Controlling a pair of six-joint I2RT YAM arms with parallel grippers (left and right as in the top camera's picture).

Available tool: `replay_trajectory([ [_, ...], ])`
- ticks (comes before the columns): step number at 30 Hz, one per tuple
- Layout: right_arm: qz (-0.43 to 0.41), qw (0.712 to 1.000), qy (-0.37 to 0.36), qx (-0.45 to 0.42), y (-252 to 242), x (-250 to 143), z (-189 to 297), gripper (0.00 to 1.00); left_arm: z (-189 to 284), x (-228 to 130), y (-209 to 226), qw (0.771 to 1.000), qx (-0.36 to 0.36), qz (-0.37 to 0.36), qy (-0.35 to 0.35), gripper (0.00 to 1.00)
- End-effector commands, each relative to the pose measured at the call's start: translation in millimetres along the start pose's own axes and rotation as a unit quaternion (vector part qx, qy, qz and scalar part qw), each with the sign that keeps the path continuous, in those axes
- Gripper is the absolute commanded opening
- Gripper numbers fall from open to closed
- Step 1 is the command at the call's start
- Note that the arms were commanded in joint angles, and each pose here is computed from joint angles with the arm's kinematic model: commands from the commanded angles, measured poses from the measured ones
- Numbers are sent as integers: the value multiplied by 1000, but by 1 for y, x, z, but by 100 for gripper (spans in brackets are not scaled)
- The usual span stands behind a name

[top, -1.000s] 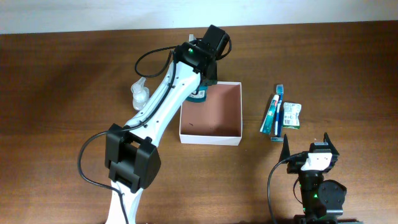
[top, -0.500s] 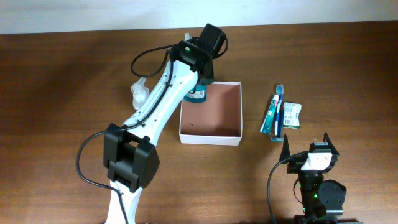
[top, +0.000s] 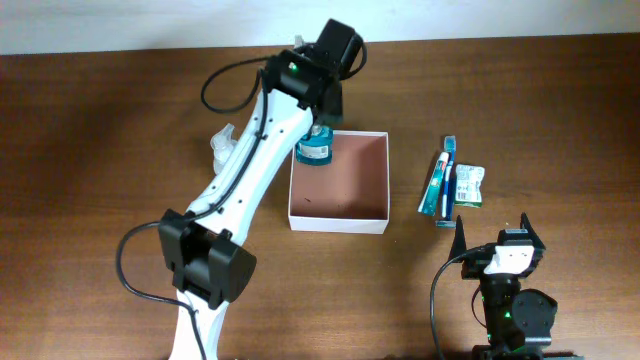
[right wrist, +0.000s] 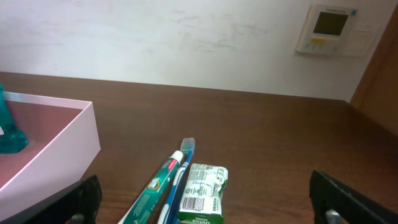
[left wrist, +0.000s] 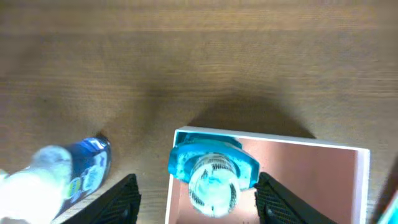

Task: Pack container
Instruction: 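Lower the Listerine bottle into the box's back-left corner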

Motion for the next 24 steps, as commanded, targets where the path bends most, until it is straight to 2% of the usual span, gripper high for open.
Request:
replay_trajectory([
  [1, 2, 1000, 2, 0, 0, -2, 0, 98, 47, 14, 17, 999, -4, 0, -40, 64],
  [5, 2, 1000, 2, 0, 0, -2, 0, 98, 64, -5, 32, 1000, 12, -10, -5, 64],
  [8, 2, 1000, 2, 0, 0, -2, 0, 98, 66, -28, 37, 998, 17, -25, 49, 62],
  [10, 2, 1000, 2, 0, 0, -2, 0, 98, 67, -45, 37, 995, 10, -34, 90, 53],
  [12, 2, 1000, 2, 0, 0, -2, 0, 99, 64, -55, 29, 991, -21, -64, 118, 33],
  [14, 2, 1000, 2, 0, 0, -2, 0, 98, 59, -63, 22, 986, -44, -78, 140, 23],
  [16, 2, 1000, 2, 0, 0, -2, 0, 98, 52, -70, 23, 984, -36, -82, 155, 4],
  [17, 2, 1000, 2, 0, 0, -2, 0, 98, 49, -73, 24, 983, -33, -83, 162, 0],
  [24, 2, 1000, 2, 0, 0, -2, 0, 98, 32, -83, 41, 978, 0, -79, 193, 1],
])
Point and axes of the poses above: each gripper's point midway between its finger pads, its own z axis back along the fingers, its own y axis along the line the jaws close on, x = y × z, the point moved 3 cm from there along z, back along the fingers, and after that the axes turned 7 degrees about -z, right-handed, at the moved point
